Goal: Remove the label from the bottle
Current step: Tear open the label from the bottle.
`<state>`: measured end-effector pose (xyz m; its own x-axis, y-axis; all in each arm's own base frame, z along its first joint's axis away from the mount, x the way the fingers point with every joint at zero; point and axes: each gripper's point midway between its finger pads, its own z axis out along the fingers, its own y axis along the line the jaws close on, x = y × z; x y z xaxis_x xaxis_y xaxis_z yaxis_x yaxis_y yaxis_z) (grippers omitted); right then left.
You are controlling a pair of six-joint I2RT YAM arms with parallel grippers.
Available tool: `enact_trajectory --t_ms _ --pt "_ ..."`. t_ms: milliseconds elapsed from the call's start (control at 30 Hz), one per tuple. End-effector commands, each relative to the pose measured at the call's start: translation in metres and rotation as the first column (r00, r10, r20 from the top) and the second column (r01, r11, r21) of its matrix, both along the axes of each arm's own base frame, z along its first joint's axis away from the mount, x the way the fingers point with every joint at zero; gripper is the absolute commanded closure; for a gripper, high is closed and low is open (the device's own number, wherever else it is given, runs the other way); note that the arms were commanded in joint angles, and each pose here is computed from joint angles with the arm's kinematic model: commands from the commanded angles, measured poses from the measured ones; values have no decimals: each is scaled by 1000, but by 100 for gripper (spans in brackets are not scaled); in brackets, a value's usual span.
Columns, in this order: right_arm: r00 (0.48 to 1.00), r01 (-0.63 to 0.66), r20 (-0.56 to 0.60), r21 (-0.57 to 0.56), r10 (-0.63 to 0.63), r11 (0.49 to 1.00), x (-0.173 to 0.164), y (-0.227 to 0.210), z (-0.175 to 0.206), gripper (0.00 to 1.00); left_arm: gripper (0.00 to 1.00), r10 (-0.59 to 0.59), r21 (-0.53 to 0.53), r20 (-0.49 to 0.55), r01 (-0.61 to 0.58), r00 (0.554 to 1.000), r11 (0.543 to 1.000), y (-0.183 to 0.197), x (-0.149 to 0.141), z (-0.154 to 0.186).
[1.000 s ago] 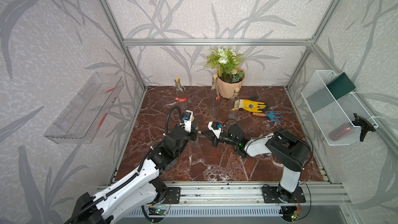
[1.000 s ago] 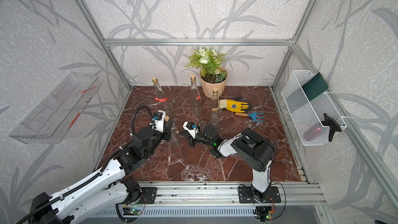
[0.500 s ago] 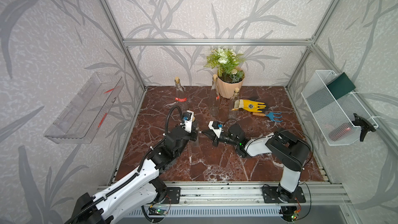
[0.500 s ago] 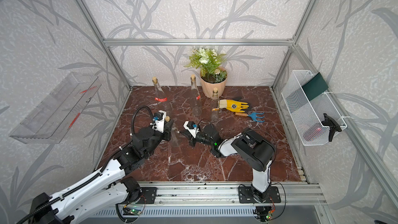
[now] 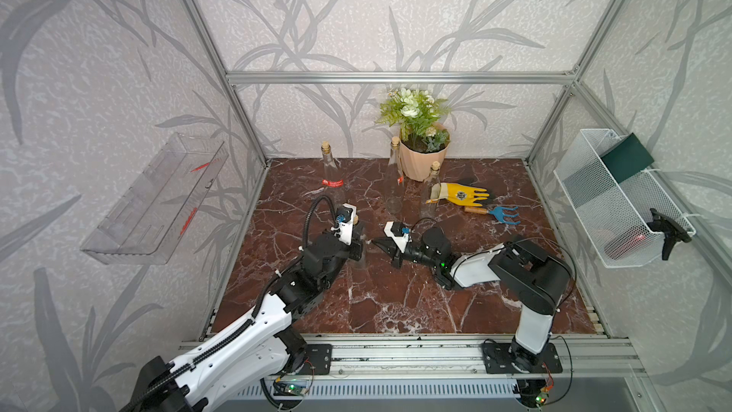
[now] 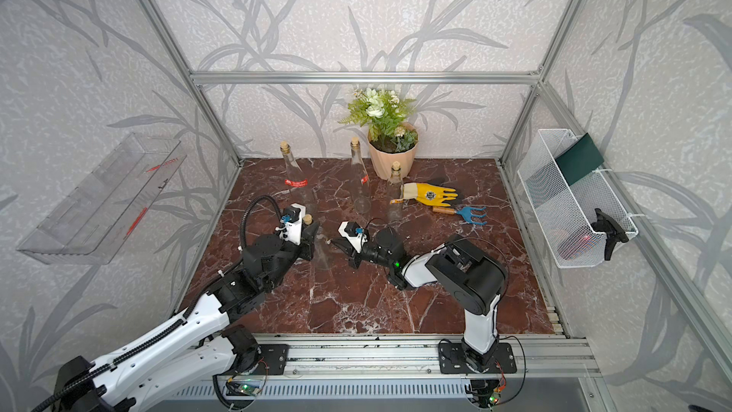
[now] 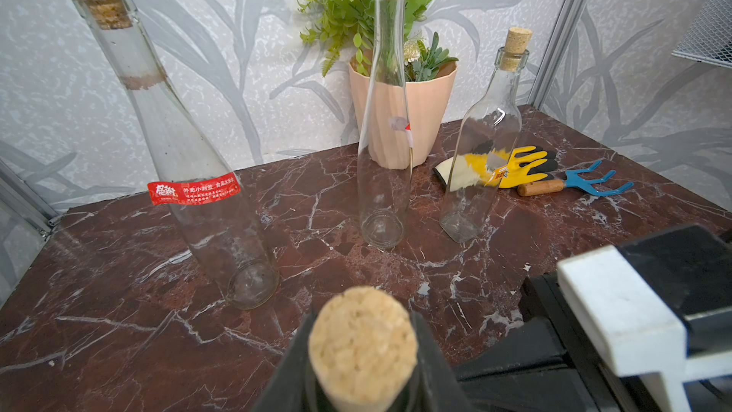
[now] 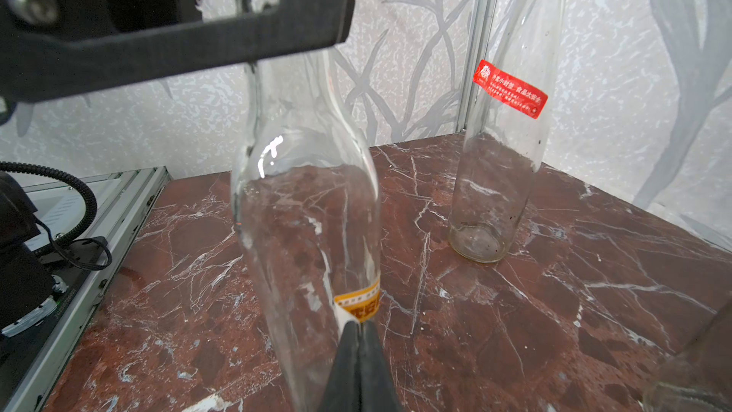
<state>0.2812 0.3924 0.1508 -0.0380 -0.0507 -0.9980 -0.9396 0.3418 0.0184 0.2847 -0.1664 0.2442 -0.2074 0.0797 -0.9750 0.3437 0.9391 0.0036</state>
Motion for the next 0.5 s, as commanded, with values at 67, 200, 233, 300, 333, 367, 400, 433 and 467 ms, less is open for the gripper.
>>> enact_trajectory --t_ms 67,200,233,300,333,367,400,433,467 --pt "999 28 24 40 -29 999 5 -4 12 100 100 -12 32 -31 13 999 999 1 -5 -14" --pt "999 44 17 34 -45 998 8 -5 11 100 100 -13 30 -32 14 999 999 1 -5 -15" --pt "999 46 18 34 -46 998 8 -5 11 100 100 -12 28 -31 13 999 1000 1 -5 -15" --pt "999 48 17 33 -49 998 9 -5 11 100 100 -11 29 -31 12 999 999 1 -5 -15" --pt "999 48 18 34 -49 998 8 -5 11 100 100 -10 29 -31 11 999 1000 1 -5 -15" --pt "999 51 17 33 -52 998 9 -6 11 100 100 -9 29 -33 10 999 1000 1 -5 -16" --pt "998 54 18 33 -54 998 9 -6 11 100 100 -9 29 -31 10 999 1000 1 -5 -15" --pt "998 58 18 33 -58 998 10 -6 11 100 100 -8 29 -31 9 999 1000 1 -5 -15" --pt "998 62 17 31 -63 998 10 -6 10 100 100 -7 29 -31 8 999 1000 2 -5 -16"
